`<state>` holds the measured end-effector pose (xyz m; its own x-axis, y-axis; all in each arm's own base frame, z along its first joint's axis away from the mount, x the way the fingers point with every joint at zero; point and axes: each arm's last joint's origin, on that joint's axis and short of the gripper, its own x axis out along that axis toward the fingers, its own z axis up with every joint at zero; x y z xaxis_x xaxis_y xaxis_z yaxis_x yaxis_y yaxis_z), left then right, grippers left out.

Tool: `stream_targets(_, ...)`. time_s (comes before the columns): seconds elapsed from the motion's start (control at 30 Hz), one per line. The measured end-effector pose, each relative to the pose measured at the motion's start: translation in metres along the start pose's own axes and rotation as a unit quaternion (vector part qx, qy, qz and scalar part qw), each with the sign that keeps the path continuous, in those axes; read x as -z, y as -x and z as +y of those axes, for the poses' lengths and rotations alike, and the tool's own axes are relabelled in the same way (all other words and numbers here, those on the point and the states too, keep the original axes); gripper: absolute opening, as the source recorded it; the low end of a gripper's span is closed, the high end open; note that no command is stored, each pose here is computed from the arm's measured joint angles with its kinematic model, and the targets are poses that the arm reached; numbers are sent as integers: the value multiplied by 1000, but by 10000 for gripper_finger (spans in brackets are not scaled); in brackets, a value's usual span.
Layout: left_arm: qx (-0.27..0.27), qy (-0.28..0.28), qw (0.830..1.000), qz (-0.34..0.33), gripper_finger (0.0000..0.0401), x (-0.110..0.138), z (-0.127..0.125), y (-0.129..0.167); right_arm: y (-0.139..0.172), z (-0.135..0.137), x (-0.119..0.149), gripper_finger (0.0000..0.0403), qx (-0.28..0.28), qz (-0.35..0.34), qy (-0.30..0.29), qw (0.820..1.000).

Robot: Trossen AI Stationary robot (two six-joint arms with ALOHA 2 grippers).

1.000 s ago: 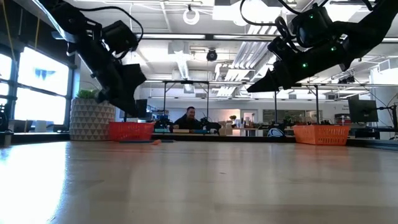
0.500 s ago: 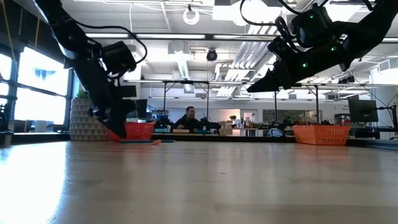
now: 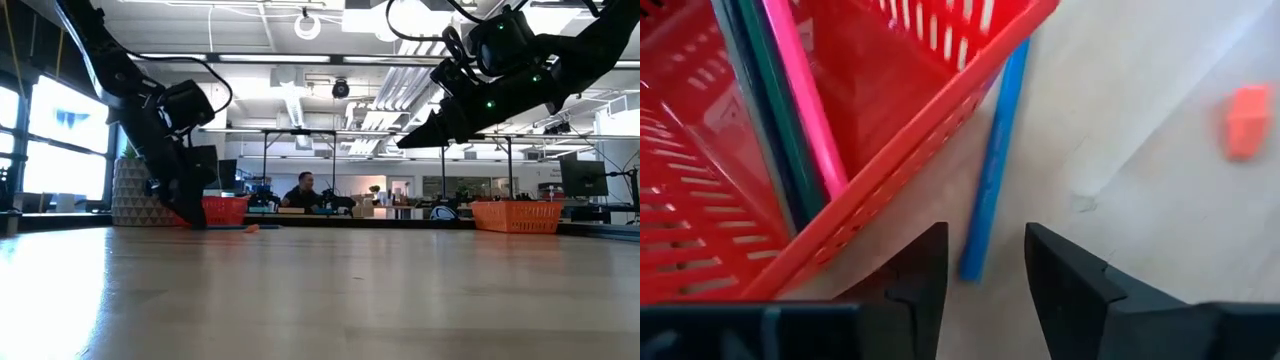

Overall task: Sort crayons/erasers/pens/pencils in bins
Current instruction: Put the blue pencil into the red bin

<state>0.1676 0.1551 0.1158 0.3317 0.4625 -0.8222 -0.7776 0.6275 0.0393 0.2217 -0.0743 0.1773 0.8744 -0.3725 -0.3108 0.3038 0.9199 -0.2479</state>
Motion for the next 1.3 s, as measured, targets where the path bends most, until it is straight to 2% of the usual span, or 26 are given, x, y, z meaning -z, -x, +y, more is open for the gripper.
stream_targets(0.2,10,-17,1000,11,103,2,0,-10,0,0,0,0,0,0,0,1000)
stream_targets(0.7,124,-73,989,43,12,10,-28,-5,0,0,0,0,0,0,0,1000)
stream_targets(0.87,157,-85,982,55,10,14,-41,1,0,0,0,0,0,0,0,1000)
stream_targets(1.3,184,-43,976,111,11,30,-60,35,0,0,0,0,-7,-2,0,1000)
